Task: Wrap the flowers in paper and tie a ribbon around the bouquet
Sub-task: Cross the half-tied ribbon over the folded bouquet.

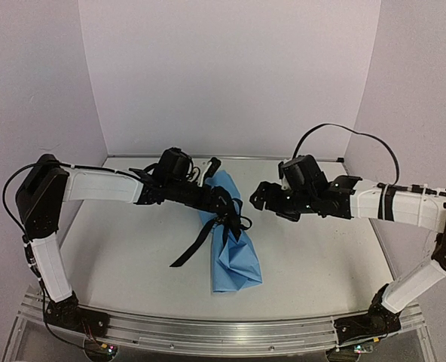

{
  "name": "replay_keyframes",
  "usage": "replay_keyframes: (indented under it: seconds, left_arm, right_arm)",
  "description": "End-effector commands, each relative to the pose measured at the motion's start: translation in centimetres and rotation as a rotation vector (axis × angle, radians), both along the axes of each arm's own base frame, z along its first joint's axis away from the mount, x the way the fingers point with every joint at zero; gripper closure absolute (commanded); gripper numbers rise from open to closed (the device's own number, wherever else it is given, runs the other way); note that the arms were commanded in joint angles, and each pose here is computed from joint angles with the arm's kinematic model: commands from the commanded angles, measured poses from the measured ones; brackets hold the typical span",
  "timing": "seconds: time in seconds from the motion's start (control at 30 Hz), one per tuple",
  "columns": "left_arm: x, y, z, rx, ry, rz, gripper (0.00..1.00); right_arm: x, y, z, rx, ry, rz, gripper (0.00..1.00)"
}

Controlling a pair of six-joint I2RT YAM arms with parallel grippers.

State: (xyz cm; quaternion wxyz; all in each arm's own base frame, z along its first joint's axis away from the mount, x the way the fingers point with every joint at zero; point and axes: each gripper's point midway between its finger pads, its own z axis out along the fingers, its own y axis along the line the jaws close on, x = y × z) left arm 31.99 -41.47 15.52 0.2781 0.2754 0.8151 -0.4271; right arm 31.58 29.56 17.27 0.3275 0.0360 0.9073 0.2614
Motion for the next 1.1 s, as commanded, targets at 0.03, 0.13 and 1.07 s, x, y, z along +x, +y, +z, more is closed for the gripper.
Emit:
replay_keyframes:
  seconds: [0.03,0.13,1.07]
  left_arm:
    - [1.3,0.6,5.9,-0.053,-0.101,0.089,0.25]
    - [1.4,1.1,6.3,-0.039,-0.099,0.108,0.2]
    - [6.7,6.5,2.8,0.206,0.007,0.297,0.28]
  right_arm:
    - [-0.9,-0.2,0.8,-0.036,-0.063,0.019,0.13]
    - [-1.1,-0.1,0.8,-0.031,-0.069,0.028,0.13]
    - [-5.4,1.5,-3.7,-0.229,-0.033,0.23,0.32]
